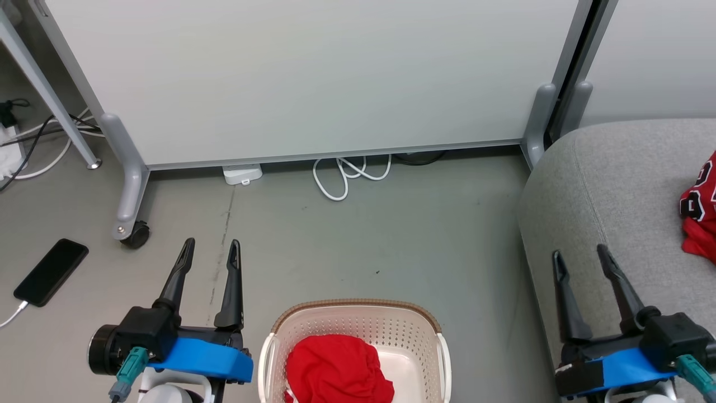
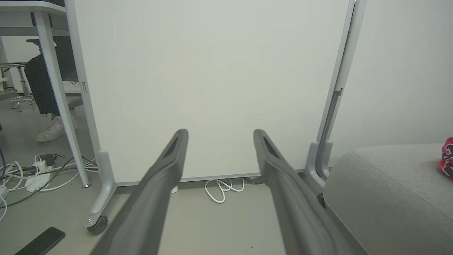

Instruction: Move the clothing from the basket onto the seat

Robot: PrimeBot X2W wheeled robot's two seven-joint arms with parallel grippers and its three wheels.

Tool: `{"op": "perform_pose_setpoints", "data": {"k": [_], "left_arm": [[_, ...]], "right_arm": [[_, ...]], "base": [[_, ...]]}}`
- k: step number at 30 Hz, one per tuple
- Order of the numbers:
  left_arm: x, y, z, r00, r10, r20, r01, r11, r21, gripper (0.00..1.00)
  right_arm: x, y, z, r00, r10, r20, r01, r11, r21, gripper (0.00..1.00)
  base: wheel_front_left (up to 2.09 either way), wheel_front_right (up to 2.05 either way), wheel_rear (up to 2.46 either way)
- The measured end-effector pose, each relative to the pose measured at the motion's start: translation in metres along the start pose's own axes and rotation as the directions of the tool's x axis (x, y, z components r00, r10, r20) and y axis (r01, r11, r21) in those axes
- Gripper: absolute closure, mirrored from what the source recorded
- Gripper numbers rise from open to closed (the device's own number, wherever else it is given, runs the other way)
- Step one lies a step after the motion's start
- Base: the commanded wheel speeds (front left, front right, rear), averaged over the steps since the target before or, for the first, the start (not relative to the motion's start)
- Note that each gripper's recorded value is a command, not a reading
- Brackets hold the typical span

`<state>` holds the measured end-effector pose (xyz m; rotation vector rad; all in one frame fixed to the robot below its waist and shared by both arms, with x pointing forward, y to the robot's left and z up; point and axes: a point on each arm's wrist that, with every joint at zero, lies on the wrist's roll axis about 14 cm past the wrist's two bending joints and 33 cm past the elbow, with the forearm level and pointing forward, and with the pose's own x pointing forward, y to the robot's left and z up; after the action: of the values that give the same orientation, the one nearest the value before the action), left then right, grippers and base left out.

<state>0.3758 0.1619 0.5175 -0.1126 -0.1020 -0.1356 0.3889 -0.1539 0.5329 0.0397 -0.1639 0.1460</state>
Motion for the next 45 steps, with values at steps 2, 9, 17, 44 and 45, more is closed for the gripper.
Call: {"op": "perform_pose_setpoints", "data": {"k": [2,9,17,44,45], "left_arm": [[-0.002,0.001,0.000,1.000,0.003,0.000,-0.003,1.000,0.003,0.00],[-0.006,0.000,0.000,1.000,0.001,-0.001,-0.001,1.000,0.012,0.00],[-0.007,0.000,0.000,1.000,0.005,0.002,-0.005,1.000,0.012,0.00],[0.059,-0.060,-0.056,0.937,-0.288,-0.196,0.301,0.953,0.042,0.00],[0.061,-0.065,-0.065,0.925,-0.306,-0.225,0.323,0.946,0.041,0.00]], "right_arm": [[-0.002,0.004,-0.001,1.000,0.008,-0.005,-0.008,1.000,0.010,0.00],[-0.006,0.008,-0.007,0.999,0.019,-0.026,-0.018,1.000,0.015,0.00],[-0.008,0.007,-0.010,0.999,0.016,-0.035,-0.016,1.000,0.019,0.00],[0.041,0.000,0.001,0.999,0.017,0.029,-0.017,1.000,-0.023,0.00],[0.044,-0.001,0.000,0.999,0.016,0.029,-0.015,1.000,-0.025,0.00]], "base": [[0.00,0.00,0.00],[0.00,0.00,0.00],[0.00,0.00,0.00],[0.00,0.00,0.00],[0.00,0.00,0.00]]}}
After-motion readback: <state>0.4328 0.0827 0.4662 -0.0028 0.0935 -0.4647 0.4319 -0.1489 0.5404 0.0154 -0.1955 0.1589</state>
